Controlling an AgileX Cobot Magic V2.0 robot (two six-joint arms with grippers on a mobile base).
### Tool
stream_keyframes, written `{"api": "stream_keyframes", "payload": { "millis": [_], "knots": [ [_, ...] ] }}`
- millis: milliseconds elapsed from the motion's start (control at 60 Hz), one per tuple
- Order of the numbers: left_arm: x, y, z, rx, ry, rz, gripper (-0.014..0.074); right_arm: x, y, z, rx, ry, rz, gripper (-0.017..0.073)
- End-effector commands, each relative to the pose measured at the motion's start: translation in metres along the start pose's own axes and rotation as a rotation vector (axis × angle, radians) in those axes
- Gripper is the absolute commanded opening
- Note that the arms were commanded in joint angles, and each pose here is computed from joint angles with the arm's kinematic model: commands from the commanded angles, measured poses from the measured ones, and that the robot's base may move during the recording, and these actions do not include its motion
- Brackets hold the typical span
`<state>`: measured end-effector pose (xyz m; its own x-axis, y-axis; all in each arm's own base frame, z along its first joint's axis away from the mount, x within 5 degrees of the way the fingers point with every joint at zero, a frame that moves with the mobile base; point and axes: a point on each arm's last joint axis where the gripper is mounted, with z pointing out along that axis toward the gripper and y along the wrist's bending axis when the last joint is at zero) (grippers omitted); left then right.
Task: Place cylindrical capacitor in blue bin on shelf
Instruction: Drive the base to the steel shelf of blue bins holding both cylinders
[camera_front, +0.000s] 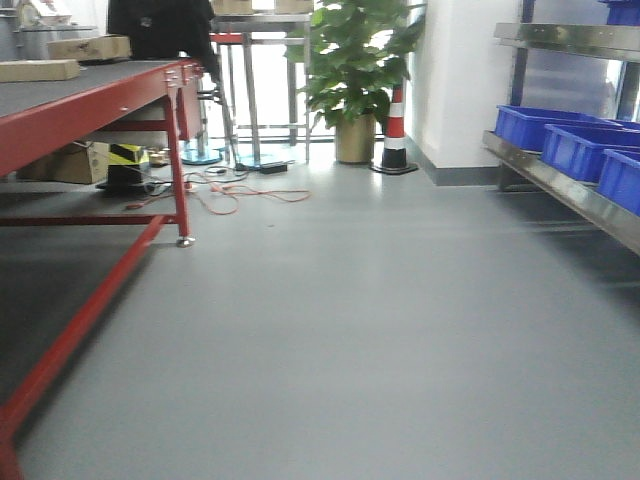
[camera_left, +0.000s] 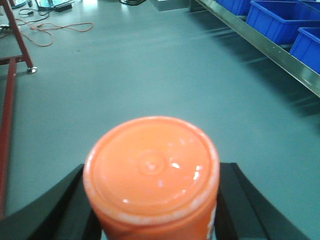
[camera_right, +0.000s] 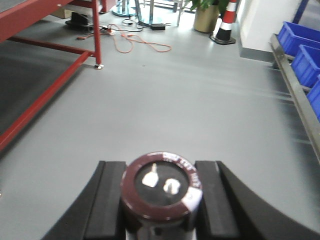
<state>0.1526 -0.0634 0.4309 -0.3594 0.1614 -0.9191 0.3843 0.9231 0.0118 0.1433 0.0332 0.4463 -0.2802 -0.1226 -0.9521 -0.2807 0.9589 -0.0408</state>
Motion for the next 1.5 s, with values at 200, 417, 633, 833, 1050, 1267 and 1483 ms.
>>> {"api": "stream_keyframes", "payload": {
  "millis": [200,417,633,833,1050,1267,1483],
  "knots": [
    [-0.0045,-0.0013,-0.0035,0.008,-0.035,0.001,-0.0111,-0.0039,-0.0009,-0.0009,0.011,-0.041,-0.01,-0.0168],
    [-0.0045,-0.0013,-0.0035,0.008,-0.035,0.001,-0.0111,-0.0039,-0.0009,-0.0009,0.011,-0.041,-0.01,-0.0168],
    [-0.0045,-0.0013,-0.0035,0.008,-0.035,0.001,-0.0111,-0.0039,-0.0009,-0.0009,0.011,-0.041,-0.01,-0.0168],
    [-0.0045,-0.0013,-0.0035,0.008,-0.035,0.001,-0.0111,-0.0039,-0.0009,-0.0009,0.011,-0.041,-0.01,-0.0168],
    [-0.0045,-0.0013,-0.0035,0.008,-0.035,0.001,-0.0111,-0.0039,-0.0009,-0.0009,0.011,-0.041,-0.01,-0.0168],
    [-0.0045,-0.0013,-0.0035,0.008,-0.035,0.001,-0.0111,-0.0039,-0.0009,-0.0009,0.011,-0.041,-0.01,-0.0168],
    [-0.0045,-0.0013,-0.0035,0.008,-0.035,0.001,-0.0111,-0.0039,-0.0009,-0.0009,0.011,-0.041,-0.01,-0.0168]
  ]
}}
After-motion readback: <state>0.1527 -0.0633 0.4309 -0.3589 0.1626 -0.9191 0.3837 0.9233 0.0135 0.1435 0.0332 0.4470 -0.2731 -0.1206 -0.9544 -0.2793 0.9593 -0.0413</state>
